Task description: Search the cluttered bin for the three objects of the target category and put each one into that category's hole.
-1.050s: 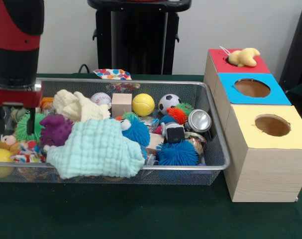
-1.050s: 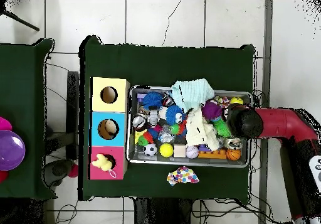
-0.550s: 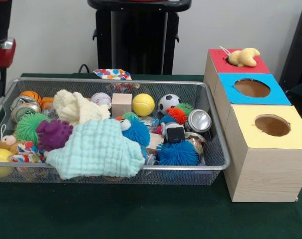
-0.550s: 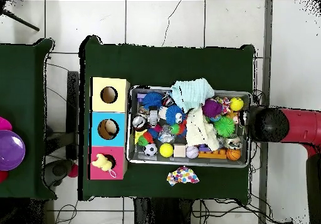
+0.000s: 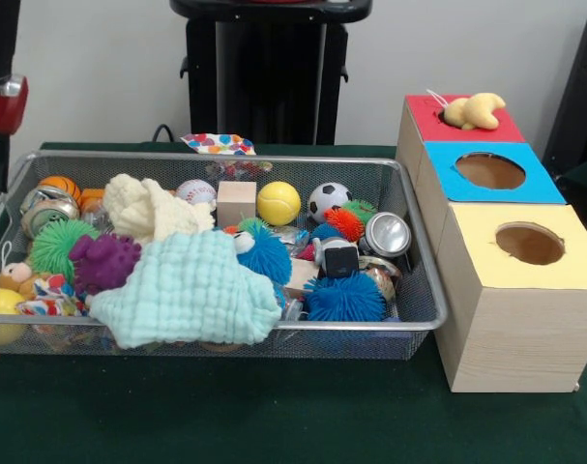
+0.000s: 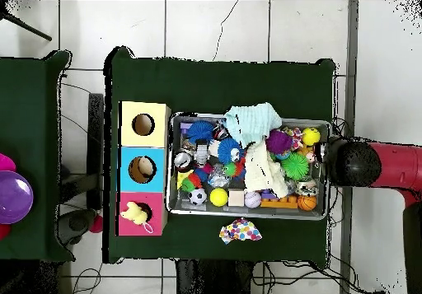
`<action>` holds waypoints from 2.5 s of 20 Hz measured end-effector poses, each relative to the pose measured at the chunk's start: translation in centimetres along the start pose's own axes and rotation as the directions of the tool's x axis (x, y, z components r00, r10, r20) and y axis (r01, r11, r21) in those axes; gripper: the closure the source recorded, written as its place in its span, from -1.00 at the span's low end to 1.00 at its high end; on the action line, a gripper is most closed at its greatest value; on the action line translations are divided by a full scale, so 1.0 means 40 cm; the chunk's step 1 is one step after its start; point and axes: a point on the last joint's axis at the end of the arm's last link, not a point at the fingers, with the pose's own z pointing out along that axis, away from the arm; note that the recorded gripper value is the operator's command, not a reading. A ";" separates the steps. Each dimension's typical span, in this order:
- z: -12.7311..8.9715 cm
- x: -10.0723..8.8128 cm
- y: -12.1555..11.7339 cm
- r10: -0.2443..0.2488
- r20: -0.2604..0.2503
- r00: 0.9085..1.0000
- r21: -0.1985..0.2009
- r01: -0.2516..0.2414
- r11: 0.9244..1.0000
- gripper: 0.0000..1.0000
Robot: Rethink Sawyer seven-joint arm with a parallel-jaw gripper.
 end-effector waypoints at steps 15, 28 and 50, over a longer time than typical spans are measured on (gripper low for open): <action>0.058 0.015 0.091 0.089 0.017 0.996 -0.192 -0.084 0.978 -1.00; 0.131 0.010 0.132 0.067 0.103 0.992 -0.184 -0.047 0.982 -1.00; 0.188 0.040 0.126 -0.036 0.087 0.996 -0.134 0.047 0.990 -1.00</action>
